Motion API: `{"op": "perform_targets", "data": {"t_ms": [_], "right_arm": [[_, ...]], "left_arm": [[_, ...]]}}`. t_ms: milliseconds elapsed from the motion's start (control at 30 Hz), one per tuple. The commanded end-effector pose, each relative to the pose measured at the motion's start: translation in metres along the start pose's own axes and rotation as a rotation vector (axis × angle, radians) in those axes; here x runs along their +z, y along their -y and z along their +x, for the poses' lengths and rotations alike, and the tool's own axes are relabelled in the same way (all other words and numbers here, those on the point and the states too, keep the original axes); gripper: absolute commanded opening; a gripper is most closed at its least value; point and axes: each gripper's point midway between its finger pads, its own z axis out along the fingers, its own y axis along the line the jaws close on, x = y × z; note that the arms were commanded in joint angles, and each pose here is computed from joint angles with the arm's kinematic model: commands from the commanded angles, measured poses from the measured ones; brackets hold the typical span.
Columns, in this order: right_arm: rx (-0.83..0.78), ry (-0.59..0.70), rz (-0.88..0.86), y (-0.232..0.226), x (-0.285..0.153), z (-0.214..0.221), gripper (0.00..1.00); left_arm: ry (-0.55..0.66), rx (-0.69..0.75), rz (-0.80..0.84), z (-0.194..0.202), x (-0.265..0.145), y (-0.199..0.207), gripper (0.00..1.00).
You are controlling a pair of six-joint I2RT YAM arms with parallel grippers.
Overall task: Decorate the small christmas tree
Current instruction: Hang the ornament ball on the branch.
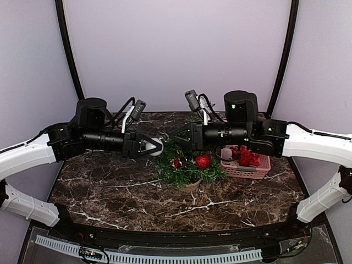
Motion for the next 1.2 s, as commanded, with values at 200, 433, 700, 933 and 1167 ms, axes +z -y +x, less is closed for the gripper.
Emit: {"op": "perform_targets", "data": {"t_ms": [200,433,700,933,1167], "right_arm": [[0.102,-0.010,0.098,0.012,0.000,0.008,0.00],[0.132,0.017,0.168,0.018,0.006,0.002,0.00],[0.157,0.059,0.296,0.034,-0.003,-0.011,0.00],[0.166,0.078,0.355,0.043,-0.005,-0.016,0.00],[0.162,0.090,0.395,0.047,-0.008,-0.021,0.00]], "left_arm": [[-0.089,-0.046,-0.099,0.017,0.006,-0.021,0.44],[-0.097,-0.052,-0.128,0.017,0.006,-0.030,0.44],[-0.104,-0.031,-0.056,-0.003,0.015,-0.025,0.44],[-0.133,-0.002,-0.032,-0.010,0.024,-0.024,0.44],[-0.141,0.001,-0.019,-0.018,0.029,-0.028,0.44]]}}
